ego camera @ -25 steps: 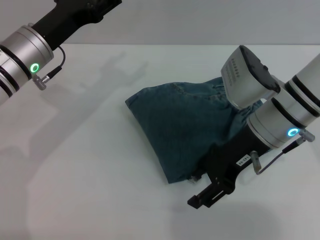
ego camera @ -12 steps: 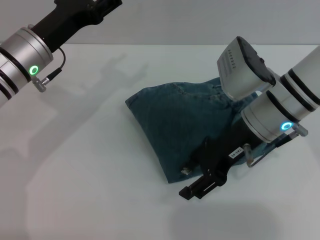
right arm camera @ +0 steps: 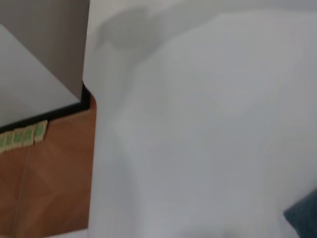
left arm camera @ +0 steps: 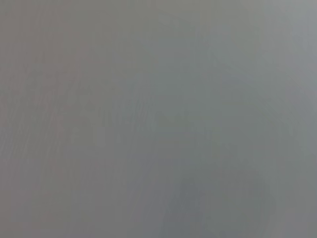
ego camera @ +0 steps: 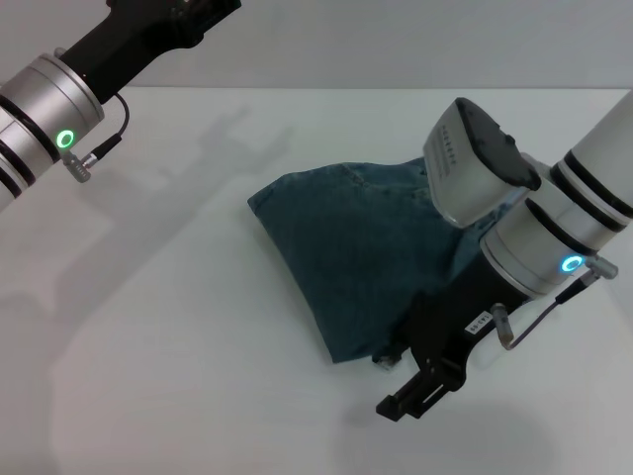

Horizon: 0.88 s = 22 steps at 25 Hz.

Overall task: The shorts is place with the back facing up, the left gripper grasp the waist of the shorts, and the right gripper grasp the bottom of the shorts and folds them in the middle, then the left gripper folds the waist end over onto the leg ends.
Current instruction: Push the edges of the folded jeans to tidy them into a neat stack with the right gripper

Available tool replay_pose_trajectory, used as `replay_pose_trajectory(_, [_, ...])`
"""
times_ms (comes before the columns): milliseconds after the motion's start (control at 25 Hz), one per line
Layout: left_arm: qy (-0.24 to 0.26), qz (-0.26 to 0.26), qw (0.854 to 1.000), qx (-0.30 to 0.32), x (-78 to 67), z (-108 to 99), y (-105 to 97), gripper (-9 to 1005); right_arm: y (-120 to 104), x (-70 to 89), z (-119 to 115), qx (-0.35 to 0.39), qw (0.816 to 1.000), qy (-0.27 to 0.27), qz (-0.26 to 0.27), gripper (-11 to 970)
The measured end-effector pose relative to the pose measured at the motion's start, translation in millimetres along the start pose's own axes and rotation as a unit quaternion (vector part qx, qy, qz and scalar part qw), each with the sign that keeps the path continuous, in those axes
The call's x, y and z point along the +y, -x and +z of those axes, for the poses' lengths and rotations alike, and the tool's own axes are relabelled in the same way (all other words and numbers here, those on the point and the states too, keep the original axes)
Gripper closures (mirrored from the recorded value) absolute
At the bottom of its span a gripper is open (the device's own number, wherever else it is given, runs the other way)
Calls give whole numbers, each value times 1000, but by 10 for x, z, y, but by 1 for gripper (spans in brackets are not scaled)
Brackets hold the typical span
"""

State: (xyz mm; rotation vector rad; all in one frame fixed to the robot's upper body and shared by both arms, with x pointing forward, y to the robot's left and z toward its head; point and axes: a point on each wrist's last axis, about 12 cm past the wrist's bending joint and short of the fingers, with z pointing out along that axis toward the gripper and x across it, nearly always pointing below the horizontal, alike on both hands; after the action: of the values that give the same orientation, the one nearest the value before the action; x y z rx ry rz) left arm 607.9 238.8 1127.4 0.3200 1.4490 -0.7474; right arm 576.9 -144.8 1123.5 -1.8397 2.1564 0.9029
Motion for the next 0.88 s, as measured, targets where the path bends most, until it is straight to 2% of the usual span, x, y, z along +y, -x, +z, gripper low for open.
replay_pose_trajectory(880, [-6, -3, 1000, 0, -25, -5, -18, 149, 41, -89, 98, 26, 998, -48, -6, 329])
